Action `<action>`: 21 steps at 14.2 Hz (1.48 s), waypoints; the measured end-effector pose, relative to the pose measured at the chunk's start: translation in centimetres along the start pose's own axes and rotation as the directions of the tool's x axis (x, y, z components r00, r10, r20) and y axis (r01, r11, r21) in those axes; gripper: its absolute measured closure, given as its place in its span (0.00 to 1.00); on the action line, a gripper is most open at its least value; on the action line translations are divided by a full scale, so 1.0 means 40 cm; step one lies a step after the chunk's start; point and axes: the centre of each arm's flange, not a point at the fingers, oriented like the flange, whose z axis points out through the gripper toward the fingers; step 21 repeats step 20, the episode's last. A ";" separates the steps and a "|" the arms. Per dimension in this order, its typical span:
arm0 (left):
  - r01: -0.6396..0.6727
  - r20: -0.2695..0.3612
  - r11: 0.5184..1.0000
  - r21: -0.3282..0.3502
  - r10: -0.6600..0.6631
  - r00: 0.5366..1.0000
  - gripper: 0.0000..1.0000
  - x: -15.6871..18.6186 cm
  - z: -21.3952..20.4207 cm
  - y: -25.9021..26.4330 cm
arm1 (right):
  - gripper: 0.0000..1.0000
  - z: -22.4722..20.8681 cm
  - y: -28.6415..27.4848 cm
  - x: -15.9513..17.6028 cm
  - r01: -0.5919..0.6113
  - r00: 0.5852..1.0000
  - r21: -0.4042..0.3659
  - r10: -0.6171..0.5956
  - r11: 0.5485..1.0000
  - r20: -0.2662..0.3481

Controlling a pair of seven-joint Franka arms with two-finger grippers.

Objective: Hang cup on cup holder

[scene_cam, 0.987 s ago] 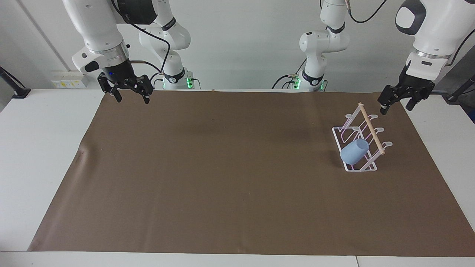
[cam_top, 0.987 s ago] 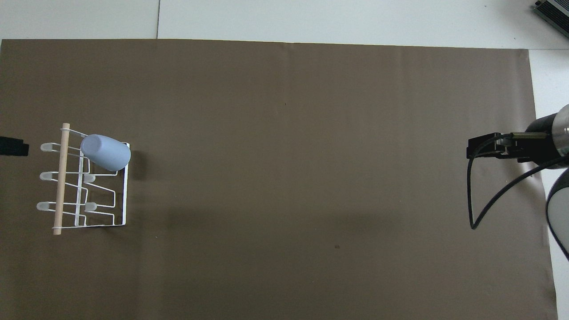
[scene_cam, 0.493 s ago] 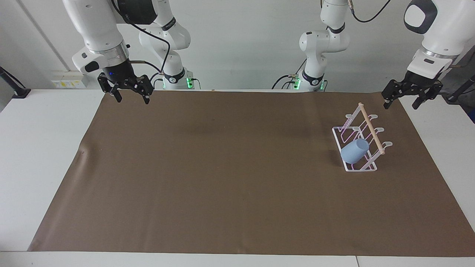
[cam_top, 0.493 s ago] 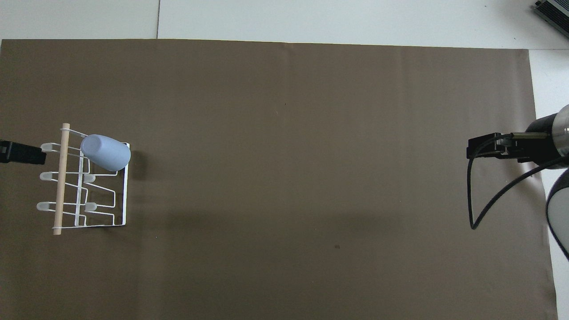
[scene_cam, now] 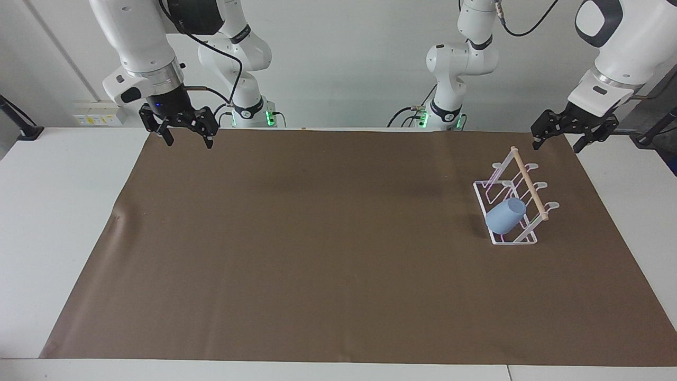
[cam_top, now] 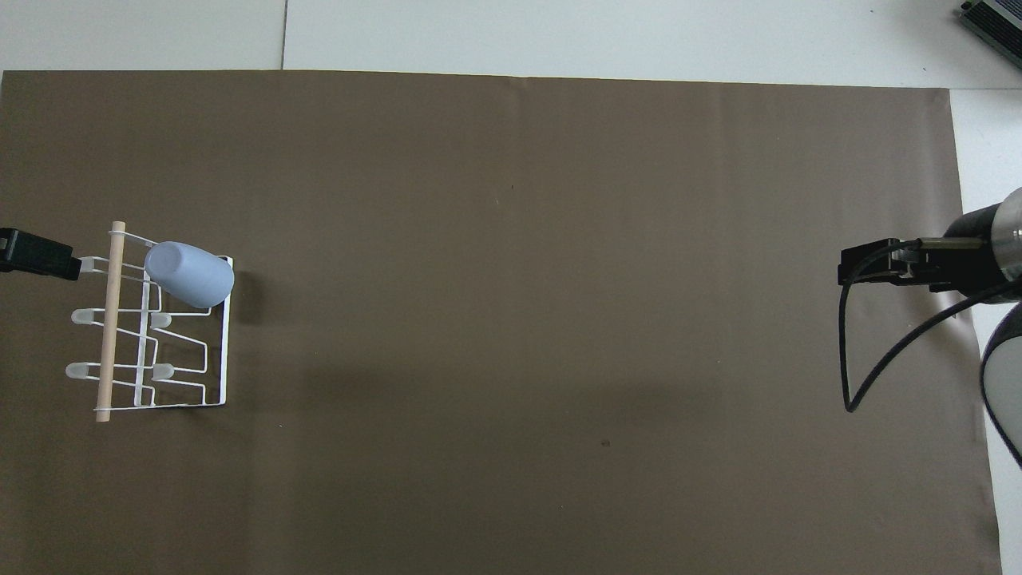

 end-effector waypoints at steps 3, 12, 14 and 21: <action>-0.006 0.000 1.000 0.001 0.006 1.000 0.00 0.004 -0.012 0.009 | 0.00 0.000 0.000 0.000 0.000 1.000 0.000 0.000 1.000 0.000; 0.027 -0.019 1.000 0.001 -0.027 0.999 0.00 -0.012 -0.049 0.029 | 0.00 0.000 0.000 0.000 0.000 1.000 0.000 0.000 1.000 0.000; 0.014 -0.010 1.000 -0.001 -0.015 1.000 0.00 -0.020 -0.055 0.048 | 0.00 0.000 0.000 0.000 0.000 1.000 0.000 0.000 1.000 0.000; -0.011 0.003 1.000 -0.002 0.011 1.000 0.00 -0.032 -0.066 0.086 | 0.00 0.000 0.000 0.000 0.000 1.000 0.000 0.000 1.000 0.000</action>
